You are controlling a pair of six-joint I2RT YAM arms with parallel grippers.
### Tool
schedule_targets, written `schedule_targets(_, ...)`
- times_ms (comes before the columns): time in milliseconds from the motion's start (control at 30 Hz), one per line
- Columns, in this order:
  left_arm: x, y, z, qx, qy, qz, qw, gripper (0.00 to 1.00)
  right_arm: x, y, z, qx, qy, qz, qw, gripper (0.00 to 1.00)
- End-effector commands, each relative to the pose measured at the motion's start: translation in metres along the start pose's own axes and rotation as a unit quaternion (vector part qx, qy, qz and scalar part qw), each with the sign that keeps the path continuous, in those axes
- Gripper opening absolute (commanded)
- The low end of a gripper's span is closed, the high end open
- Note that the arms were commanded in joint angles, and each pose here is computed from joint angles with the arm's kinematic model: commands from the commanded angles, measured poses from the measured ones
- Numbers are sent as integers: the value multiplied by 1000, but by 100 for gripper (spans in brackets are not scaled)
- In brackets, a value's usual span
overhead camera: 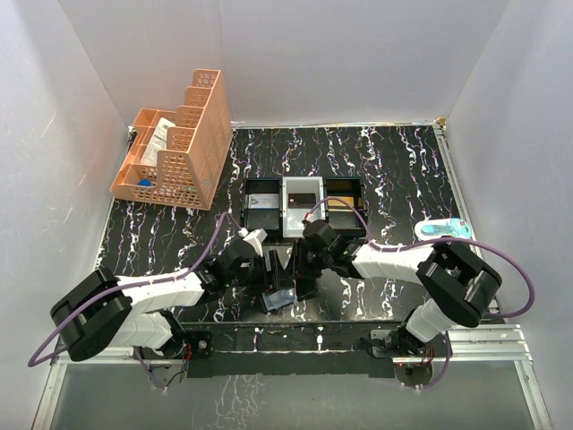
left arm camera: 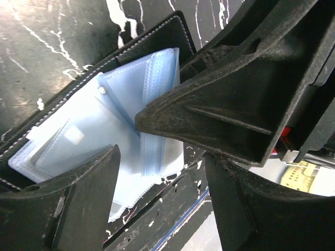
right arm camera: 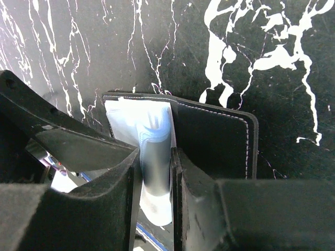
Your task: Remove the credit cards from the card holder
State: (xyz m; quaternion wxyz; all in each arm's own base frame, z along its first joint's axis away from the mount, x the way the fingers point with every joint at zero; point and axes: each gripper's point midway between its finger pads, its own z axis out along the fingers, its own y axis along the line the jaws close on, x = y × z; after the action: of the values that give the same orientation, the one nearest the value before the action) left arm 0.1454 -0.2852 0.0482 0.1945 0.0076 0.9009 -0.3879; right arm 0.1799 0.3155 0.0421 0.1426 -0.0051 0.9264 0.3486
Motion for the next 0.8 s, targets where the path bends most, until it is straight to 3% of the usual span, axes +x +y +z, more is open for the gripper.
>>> schedule_targets(0, -3, -26, 1, 71, -4, 18, 997, 63, -11, 25, -8, -49, -24, -7, 998, 25)
schedule_targets(300, -3, -38, -1, 102, -7, 22, 994, 57, -15, 28, -14, -56, -28, -9, 998, 29)
schedule_targets(500, -7, -47, 1, 116, -7, 25, 993, 56, -29, 37, -32, -63, -58, -20, 996, 40)
schedule_targets(633, -8, -49, 6, 113, -2, 27, 993, 55, -47, 24, -50, -29, -99, -13, 995, 48)
schedule_targets(767, -11, -57, 11, 122, 2, 31, 992, 55, -62, -2, -67, 22, -130, 1, 991, 50)
